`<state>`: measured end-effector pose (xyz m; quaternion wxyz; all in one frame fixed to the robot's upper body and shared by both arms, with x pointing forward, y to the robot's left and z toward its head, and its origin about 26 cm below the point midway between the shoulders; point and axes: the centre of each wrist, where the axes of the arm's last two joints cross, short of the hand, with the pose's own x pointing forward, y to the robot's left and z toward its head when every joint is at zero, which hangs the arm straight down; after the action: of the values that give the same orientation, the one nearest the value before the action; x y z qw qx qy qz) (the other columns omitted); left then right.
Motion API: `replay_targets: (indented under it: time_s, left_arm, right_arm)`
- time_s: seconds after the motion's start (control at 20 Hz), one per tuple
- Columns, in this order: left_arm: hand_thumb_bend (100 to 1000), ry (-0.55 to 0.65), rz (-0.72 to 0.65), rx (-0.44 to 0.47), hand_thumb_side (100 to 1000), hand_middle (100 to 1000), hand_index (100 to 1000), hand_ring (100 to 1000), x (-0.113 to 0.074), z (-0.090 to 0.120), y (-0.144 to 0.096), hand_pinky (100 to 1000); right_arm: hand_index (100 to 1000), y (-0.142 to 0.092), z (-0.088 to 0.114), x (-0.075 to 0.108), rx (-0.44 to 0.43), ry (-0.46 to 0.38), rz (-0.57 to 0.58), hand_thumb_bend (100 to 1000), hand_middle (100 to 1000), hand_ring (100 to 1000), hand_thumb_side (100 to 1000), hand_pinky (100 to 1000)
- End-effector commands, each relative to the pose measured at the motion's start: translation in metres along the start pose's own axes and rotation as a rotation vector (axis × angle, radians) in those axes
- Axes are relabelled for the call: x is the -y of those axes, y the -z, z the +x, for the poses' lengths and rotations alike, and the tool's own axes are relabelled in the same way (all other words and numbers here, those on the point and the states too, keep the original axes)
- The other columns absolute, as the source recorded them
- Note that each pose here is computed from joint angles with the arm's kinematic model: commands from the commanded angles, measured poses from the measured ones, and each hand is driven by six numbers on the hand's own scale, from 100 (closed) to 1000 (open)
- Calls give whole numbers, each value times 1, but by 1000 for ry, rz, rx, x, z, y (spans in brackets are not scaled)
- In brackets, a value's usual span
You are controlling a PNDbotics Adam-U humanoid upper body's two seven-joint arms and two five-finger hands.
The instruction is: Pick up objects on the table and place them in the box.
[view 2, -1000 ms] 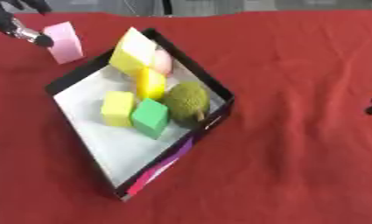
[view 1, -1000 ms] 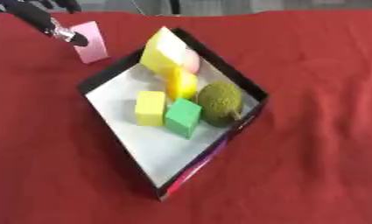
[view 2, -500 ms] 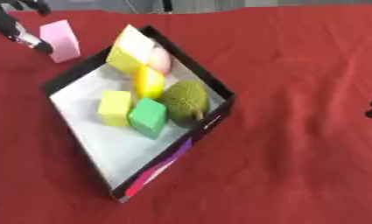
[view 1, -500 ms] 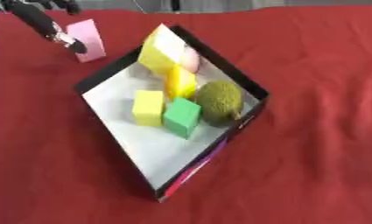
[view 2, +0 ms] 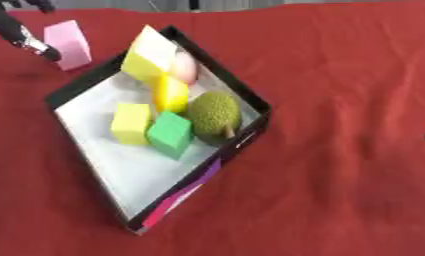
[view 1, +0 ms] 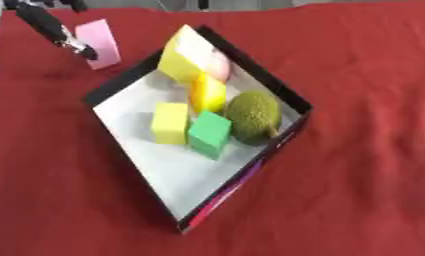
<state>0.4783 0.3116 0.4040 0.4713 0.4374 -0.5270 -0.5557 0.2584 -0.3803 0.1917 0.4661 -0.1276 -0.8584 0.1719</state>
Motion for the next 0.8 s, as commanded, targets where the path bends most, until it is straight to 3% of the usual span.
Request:
replay_targets:
  time_s: [0.05, 0.8]
  left_arm:
    - [721, -12, 78, -55, 415, 816, 885, 960, -20, -14, -14, 935]
    - [713, -63, 89, -145, 408, 824, 871, 968, -8, -26, -9, 931]
  right_arm:
    - [873, 4, 8, 2, 22, -26, 11, 100, 629, 655, 490, 941]
    - [876, 5, 7, -3, 12, -41, 18, 100, 632, 658, 488, 943]
